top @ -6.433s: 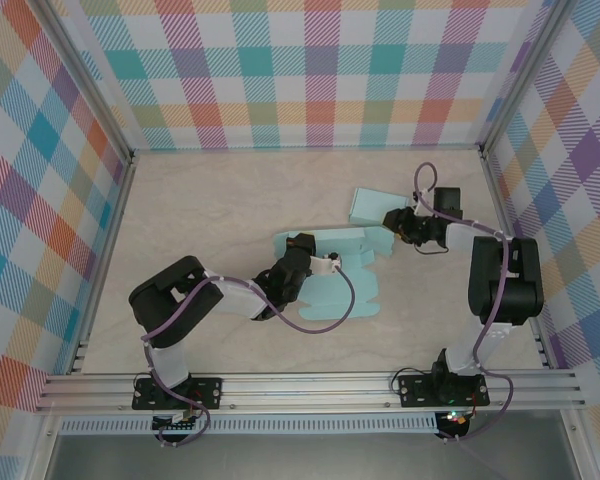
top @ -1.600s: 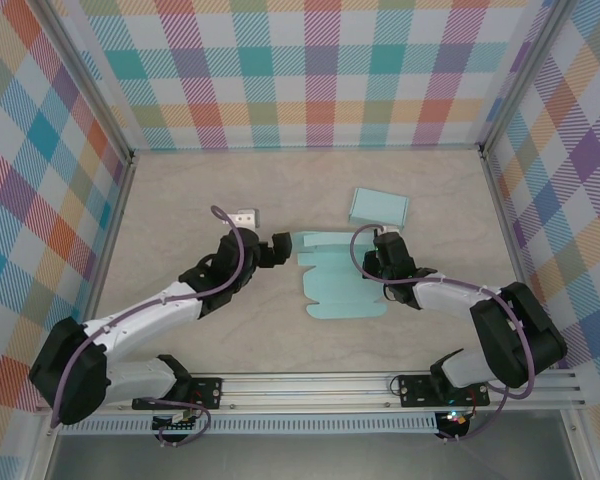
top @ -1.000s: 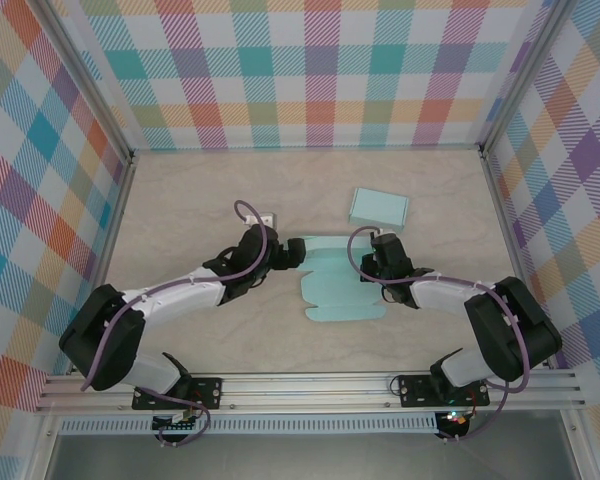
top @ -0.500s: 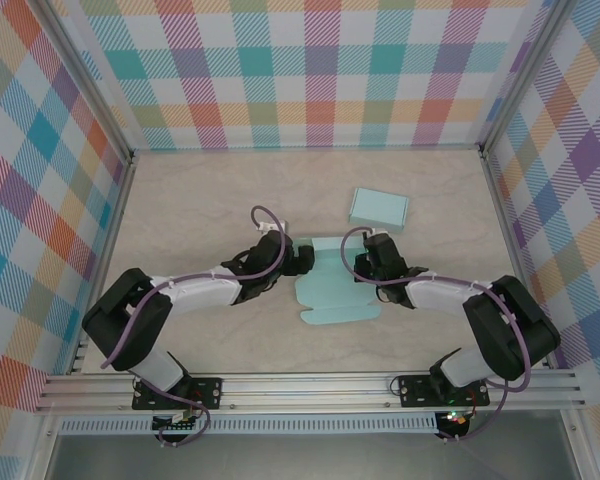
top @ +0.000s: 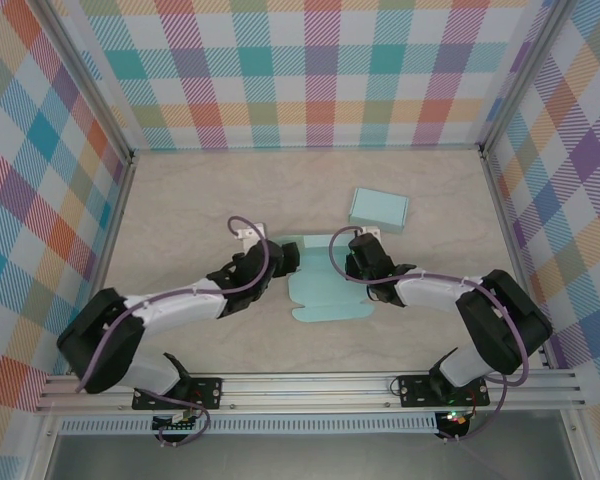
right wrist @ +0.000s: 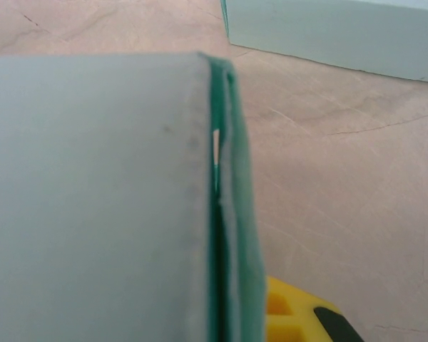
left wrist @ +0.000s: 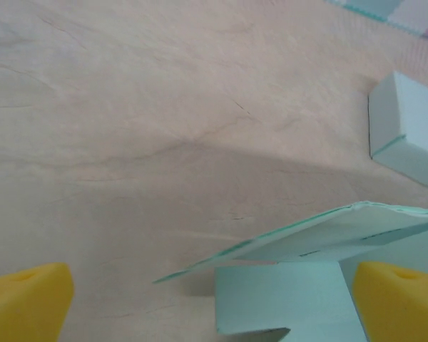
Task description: Fold the paper box
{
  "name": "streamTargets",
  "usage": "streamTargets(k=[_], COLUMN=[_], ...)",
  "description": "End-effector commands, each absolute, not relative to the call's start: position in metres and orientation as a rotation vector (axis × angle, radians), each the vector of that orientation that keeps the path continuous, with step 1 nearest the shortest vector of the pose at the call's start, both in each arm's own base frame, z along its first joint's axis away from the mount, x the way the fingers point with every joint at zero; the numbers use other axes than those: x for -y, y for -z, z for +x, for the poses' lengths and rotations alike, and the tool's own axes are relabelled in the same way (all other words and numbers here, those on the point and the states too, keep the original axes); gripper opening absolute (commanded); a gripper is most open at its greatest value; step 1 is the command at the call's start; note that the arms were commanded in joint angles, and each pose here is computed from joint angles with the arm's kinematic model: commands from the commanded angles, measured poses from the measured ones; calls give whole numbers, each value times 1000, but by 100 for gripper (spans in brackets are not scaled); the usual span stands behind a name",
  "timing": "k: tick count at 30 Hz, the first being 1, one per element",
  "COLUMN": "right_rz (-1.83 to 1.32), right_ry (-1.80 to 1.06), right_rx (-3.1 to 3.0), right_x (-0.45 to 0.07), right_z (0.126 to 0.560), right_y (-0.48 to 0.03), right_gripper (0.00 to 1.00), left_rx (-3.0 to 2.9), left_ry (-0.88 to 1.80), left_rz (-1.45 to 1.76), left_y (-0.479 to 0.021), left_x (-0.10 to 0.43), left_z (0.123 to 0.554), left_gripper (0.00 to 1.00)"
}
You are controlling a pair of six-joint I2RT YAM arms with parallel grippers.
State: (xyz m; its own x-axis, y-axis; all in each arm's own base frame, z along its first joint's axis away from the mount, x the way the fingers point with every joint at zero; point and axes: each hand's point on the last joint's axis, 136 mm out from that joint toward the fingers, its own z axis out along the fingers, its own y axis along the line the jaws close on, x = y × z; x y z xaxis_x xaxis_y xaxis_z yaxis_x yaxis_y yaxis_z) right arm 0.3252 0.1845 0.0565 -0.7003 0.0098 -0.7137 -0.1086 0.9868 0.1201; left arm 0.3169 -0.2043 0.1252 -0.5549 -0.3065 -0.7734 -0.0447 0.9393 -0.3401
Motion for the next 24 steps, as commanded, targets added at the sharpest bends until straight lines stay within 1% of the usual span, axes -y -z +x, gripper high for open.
streamTargets(k=[1,3,6,10,14,18,24], right_rz=[-48,-51,-56,-61,-68,-74,-79], right_ry=[-176,-175,-171,-157,-161,-165,-175], right_rx=[-2335,-2335,-2334,-2329,-2323,-2321,-2322], right_x=[-185,-185,-185,-184,-185,-187,-191], right_z=[328,328,327,325,323,321,320], right_y=[-58,-58,-59,-60,-61,-61,-61], right_gripper=[0,0,0,0,0,0,0], left_rx=[-2181,-2190,-2198,-2242,-2266,-2285,-2271], left_ry=[282,336,462,580,681,715,688], left_rz=[-394,-438,-443,-386,-337,-312,-308], left_y=[-107,-100,-96,-93,-90,-82,-76], left_x=[166,158,162,180,204,222,234], left_z=[289,276,263,256,258,267,284], left_gripper=[98,94,85,77,70,69,68])
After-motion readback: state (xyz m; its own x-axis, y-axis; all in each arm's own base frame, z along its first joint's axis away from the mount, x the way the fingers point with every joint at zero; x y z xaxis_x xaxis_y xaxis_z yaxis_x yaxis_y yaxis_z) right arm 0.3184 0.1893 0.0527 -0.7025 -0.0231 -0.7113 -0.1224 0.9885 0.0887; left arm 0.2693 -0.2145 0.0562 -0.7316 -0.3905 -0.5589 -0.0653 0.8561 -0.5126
